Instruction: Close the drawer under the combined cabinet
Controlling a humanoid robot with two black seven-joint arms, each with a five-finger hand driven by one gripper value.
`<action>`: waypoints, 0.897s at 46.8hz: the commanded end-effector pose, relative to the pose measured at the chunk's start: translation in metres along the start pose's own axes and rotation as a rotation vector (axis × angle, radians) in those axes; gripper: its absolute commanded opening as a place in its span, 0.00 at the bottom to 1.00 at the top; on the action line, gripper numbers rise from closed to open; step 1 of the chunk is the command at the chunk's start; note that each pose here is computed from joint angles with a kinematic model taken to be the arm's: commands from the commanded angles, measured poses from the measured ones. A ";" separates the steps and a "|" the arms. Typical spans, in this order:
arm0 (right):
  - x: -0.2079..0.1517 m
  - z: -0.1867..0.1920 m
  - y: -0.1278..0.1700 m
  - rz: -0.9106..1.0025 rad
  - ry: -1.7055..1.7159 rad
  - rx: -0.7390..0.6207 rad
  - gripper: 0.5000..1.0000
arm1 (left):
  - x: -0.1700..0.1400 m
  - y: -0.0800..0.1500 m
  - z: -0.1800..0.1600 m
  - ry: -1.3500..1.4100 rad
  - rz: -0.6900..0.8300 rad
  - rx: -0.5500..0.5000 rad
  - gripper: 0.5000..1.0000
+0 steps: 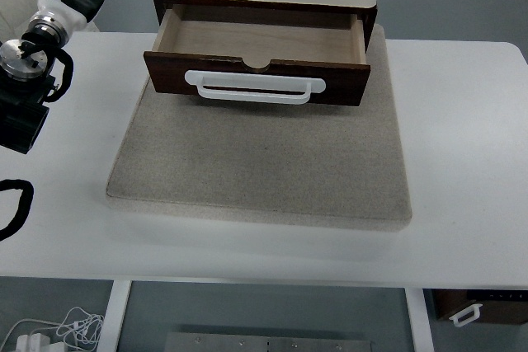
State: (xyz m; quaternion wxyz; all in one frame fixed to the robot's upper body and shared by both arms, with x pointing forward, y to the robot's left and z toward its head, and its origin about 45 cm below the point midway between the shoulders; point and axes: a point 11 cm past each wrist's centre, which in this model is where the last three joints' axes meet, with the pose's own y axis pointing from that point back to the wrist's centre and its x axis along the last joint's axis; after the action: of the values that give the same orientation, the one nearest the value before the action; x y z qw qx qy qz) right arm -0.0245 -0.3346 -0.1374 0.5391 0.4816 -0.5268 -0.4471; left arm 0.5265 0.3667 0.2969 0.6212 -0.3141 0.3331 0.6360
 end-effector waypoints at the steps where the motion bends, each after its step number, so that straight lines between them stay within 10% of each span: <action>1: 0.000 0.000 0.000 0.000 0.000 0.000 0.90 | -0.001 0.000 -0.001 -0.001 -0.002 0.003 1.00; 24: 0.000 0.000 0.000 0.000 0.000 0.000 0.90 | -0.018 -0.005 0.005 -0.051 -0.037 0.007 1.00; 42: 0.000 0.000 0.000 0.000 0.000 0.000 0.90 | -0.068 0.008 0.109 -0.148 -0.158 -0.141 1.00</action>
State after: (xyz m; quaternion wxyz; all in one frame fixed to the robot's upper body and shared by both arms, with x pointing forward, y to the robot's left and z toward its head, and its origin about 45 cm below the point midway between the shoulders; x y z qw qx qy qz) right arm -0.0249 -0.3346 -0.1374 0.5392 0.4814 -0.5267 -0.4473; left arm 0.5246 0.4081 0.4019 0.6663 -0.3316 0.2293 0.6273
